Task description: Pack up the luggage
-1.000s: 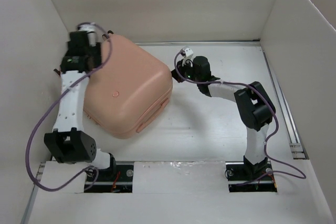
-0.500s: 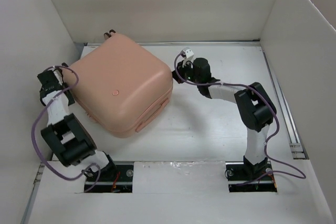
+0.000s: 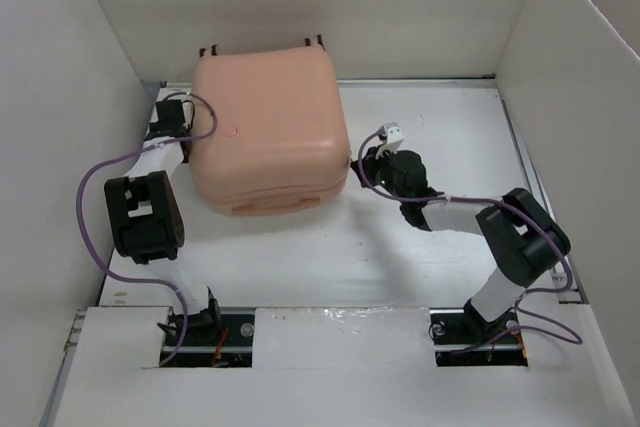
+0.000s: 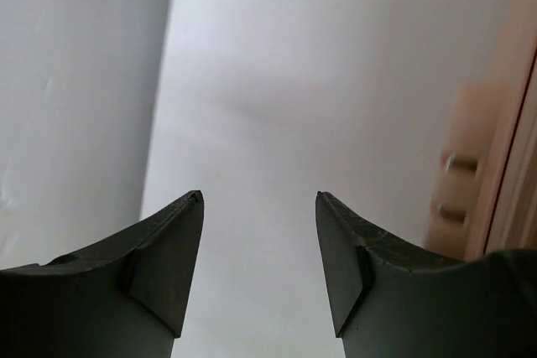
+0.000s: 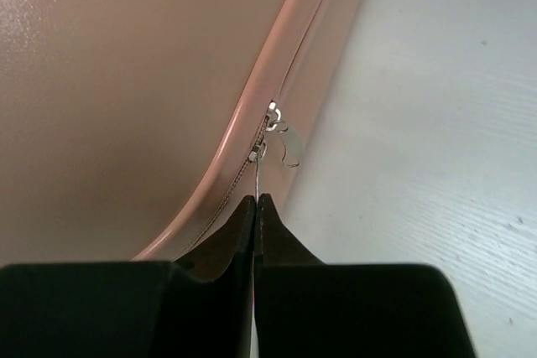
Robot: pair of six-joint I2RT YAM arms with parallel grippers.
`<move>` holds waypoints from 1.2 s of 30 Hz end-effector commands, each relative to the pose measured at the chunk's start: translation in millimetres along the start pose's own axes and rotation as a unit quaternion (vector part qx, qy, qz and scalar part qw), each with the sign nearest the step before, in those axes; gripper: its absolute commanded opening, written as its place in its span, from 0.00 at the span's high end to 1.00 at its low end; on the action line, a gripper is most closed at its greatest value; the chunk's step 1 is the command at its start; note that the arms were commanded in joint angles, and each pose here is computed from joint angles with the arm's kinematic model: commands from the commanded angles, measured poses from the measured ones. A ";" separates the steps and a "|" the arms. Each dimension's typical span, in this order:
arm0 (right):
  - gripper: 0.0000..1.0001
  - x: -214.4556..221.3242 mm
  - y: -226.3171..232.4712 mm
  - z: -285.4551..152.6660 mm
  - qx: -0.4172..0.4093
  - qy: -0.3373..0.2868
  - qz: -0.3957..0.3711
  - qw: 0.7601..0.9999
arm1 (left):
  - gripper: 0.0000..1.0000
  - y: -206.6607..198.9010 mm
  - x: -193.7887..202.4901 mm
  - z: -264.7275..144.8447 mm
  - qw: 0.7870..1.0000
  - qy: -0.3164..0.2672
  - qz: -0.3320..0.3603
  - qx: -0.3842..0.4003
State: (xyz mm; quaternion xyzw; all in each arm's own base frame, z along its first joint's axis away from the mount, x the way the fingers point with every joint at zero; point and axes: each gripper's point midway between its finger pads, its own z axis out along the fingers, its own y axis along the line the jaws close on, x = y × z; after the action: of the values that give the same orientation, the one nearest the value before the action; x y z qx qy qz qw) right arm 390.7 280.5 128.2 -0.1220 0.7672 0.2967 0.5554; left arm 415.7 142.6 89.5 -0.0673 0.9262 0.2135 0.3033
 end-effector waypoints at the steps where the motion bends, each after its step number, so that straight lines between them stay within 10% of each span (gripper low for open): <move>1: 1.00 24.3 34.0 -13.3 -0.045 0.018 0.032 0.998 | 0.47 -106.2 -26.8 -31.7 0.979 -0.047 0.082 0.181; 14: 1.00 13.3 42.9 -31.6 -0.046 0.006 0.029 0.999 | 0.47 -113.1 -23.4 -36.1 0.975 -0.053 0.076 0.202; 26: 0.99 7.4 45.7 -46.7 -0.046 0.006 0.039 0.998 | 0.40 12.6 -74.6 -48.5 0.993 -0.047 -0.100 0.046; 31: 0.49 6.1 10.6 -65.6 0.027 0.033 0.052 0.998 | 0.37 86.3 -81.1 -80.2 0.985 -0.051 -0.161 -0.022; 36: 0.27 -21.4 -31.5 -108.8 0.140 0.039 0.051 0.988 | 0.36 135.8 -71.1 -122.4 0.984 -0.065 -0.154 -0.059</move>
State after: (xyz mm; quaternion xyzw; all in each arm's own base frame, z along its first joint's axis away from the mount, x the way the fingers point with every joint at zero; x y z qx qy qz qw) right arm 332.6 223.4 148.3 -0.0548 0.8070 0.2612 0.5268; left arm 407.8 208.0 216.3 -0.2103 0.8854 0.1929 0.3670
